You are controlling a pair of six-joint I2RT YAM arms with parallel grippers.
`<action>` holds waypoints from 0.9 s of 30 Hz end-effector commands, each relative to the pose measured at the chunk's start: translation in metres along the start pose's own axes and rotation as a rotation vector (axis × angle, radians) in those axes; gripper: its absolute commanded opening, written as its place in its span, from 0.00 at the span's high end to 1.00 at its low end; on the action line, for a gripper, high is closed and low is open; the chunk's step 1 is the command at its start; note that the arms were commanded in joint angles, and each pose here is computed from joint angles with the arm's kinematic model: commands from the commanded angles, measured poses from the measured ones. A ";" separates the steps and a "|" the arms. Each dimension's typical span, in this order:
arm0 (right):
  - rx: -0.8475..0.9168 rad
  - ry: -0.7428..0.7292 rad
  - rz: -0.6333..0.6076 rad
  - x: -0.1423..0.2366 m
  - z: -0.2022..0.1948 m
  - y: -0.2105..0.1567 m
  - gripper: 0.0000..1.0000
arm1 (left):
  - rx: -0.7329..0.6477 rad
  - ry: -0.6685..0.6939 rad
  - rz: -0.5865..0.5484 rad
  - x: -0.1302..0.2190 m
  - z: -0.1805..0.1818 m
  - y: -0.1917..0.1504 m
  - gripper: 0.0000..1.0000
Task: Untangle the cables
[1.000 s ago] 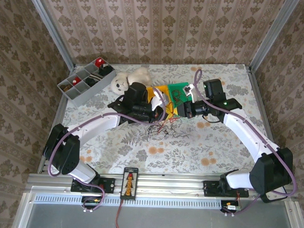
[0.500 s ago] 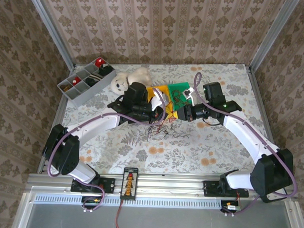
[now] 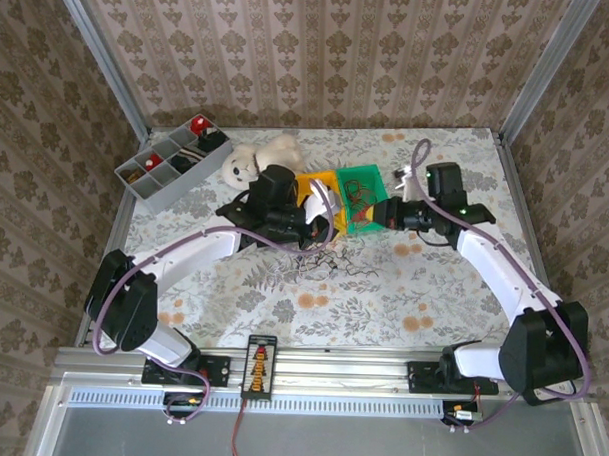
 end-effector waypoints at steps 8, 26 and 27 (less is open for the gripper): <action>-0.157 -0.109 -0.169 -0.010 -0.033 0.035 1.00 | -0.045 0.009 -0.031 0.007 -0.003 0.022 1.00; 0.085 0.287 -0.220 0.029 0.057 0.031 1.00 | 0.409 0.072 -0.320 0.002 0.082 0.062 0.48; 0.094 0.283 -0.226 0.030 0.057 0.033 1.00 | 0.412 0.080 -0.314 0.004 0.082 0.061 0.48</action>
Point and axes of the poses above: each hand's point on the last joint's axis, 136 mm out from that joint toward the fingers, its own x axis back along the fingers, its own z axis along the line the jaws close on, y = z × x, the point moved 1 cm from there along x, back along the fingers, and after that the axes turned 14 degrees about -x, right-handed, at the moved point
